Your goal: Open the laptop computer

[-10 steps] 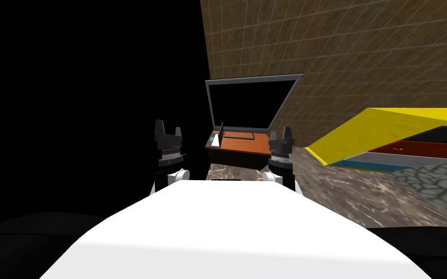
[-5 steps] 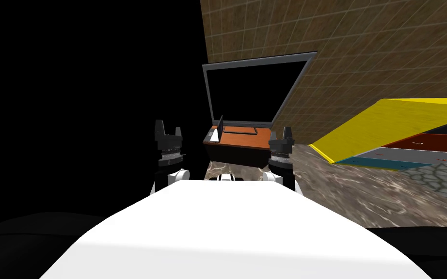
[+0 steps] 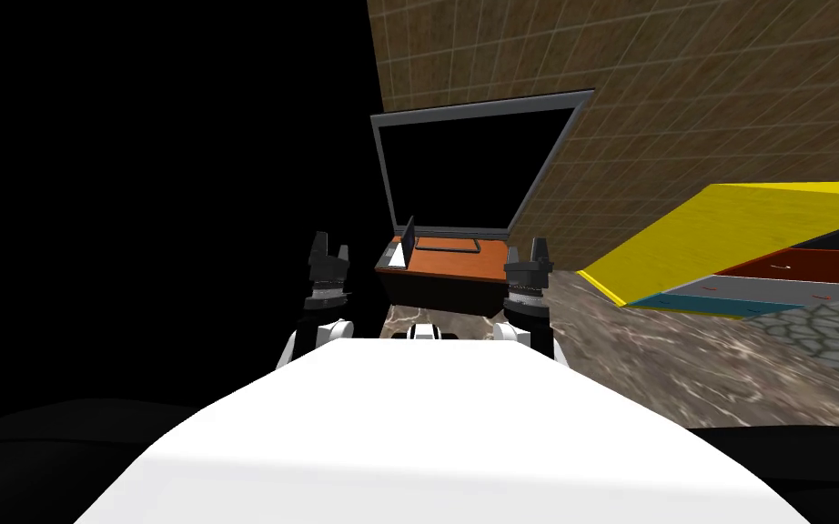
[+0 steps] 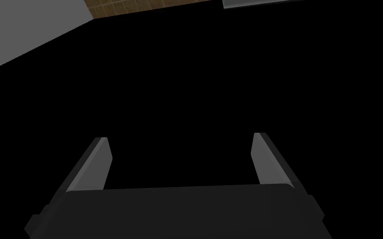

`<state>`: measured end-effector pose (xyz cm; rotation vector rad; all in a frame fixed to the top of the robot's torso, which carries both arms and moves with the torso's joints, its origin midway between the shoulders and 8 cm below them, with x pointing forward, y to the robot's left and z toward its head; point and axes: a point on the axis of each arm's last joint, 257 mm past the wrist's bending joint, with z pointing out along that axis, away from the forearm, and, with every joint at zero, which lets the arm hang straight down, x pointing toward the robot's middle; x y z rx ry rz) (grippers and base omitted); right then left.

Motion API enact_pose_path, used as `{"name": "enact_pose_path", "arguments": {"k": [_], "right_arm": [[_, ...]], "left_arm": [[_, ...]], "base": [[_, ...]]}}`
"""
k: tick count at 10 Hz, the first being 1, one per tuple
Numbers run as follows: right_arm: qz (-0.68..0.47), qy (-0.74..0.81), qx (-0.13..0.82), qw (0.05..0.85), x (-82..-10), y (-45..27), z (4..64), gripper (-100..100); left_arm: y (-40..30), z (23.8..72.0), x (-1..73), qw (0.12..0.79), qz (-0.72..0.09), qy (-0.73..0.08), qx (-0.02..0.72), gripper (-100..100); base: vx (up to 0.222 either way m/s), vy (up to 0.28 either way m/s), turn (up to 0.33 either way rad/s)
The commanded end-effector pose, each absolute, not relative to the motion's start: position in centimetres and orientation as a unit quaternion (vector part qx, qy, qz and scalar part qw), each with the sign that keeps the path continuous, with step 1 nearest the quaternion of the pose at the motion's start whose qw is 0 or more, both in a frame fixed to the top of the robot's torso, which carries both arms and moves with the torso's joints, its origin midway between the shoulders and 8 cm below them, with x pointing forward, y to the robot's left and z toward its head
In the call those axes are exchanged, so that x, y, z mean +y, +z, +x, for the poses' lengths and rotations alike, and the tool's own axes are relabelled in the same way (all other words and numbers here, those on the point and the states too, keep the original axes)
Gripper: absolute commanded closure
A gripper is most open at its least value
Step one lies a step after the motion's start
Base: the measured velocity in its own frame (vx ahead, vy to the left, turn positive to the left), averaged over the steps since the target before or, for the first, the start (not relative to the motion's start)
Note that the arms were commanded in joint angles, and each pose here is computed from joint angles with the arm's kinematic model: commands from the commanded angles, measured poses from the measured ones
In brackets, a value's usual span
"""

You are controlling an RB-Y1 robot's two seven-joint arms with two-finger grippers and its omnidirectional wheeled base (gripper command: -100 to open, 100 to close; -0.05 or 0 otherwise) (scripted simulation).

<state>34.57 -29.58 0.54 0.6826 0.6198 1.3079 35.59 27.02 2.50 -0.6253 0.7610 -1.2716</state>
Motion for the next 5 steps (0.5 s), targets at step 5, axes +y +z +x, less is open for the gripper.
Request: {"name": "enact_pose_path", "arguments": {"k": [5], "right_arm": [[0.306,0.586,0.278,0.697,-29.6,0.5,34.6,0]], "left_arm": [[-3.9,39.1,27.0,0.686,-0.292,-0.497,0.443,-100]], "base": [[0.095,-0.068,-0.037]]}}
